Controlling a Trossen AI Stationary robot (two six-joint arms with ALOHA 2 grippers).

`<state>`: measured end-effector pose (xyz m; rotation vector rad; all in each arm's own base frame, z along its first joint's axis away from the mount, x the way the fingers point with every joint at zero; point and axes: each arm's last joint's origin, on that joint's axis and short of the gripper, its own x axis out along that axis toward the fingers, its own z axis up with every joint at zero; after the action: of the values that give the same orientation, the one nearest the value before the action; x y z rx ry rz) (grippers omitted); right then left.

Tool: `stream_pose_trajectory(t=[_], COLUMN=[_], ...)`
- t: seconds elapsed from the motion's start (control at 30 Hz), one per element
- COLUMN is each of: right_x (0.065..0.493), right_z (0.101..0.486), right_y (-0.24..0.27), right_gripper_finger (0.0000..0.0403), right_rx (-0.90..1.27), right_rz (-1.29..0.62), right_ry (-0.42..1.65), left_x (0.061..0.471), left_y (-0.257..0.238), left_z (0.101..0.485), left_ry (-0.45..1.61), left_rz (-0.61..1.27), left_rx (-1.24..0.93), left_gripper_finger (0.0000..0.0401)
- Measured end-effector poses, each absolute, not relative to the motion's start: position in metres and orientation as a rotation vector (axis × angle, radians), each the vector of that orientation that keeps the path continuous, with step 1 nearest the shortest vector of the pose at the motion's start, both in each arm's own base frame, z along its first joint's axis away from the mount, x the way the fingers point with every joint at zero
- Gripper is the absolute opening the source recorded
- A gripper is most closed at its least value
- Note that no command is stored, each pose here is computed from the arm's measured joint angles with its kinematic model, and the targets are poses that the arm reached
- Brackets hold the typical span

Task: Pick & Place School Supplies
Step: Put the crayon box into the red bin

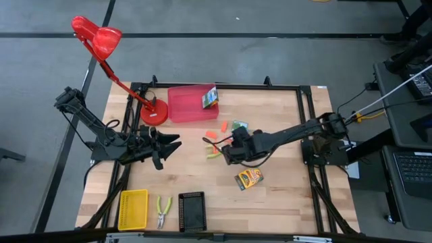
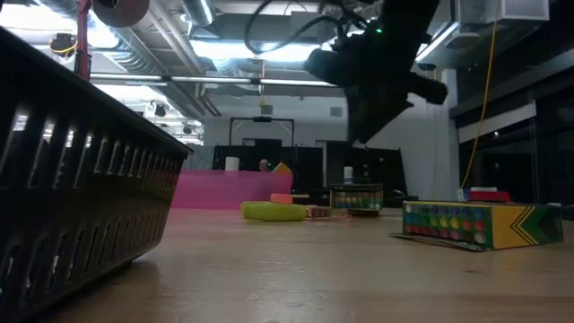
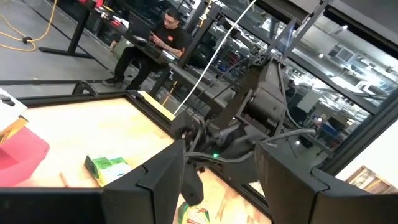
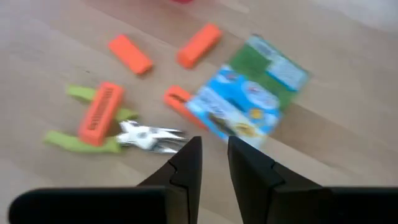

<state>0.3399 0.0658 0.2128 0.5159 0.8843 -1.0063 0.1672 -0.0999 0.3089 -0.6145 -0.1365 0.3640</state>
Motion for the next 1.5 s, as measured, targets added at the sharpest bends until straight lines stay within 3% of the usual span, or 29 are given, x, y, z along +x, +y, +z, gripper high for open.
stream_pose_trajectory(t=[0.27, 0.4, 0.6, 0.77, 0.97, 1.3, 1.5], right_x=[0.33, 0.329, 0.328, 0.313, 0.322, 0.339, 0.339], right_z=[0.236, 0.253, 0.263, 0.247, 0.224, 0.177, 0.147], right_y=[0.067, 0.081, 0.109, 0.115, 0.118, 0.11, 0.103], right_gripper_finger=[0.0084, 0.0084, 0.0084, 0.0084, 0.0084, 0.0085, 0.011], right_rx=[0.315, 0.321, 0.355, 0.142, -0.207, -0.266, -0.295], right_rz=[-0.808, -0.54, -0.181, -0.332, -0.41, -0.622, -0.677], right_ry=[0.986, 1.007, 1.011, 1.125, 1.102, 1.121, 1.174], left_x=[0.167, 0.167, 0.163, 0.162, 0.17, 0.178, 0.178], left_y=[-0.1, -0.101, -0.108, -0.115, -0.122, -0.128, -0.132], left_z=[0.309, 0.308, 0.295, 0.277, 0.261, 0.233, 0.227], left_ry=[-0.13, -0.108, 0.006, 0.1, 0.162, 0.263, 0.295], left_rz=[0.368, 0.363, 0.401, 0.478, 0.542, 0.549, 0.498], left_rx=[-0.576, -0.518, -0.259, -0.038, 0.151, 0.258, 0.264], left_gripper_finger=[0.0194, 0.0194, 0.0194, 0.0194, 0.0194, 0.0194, 0.0194])
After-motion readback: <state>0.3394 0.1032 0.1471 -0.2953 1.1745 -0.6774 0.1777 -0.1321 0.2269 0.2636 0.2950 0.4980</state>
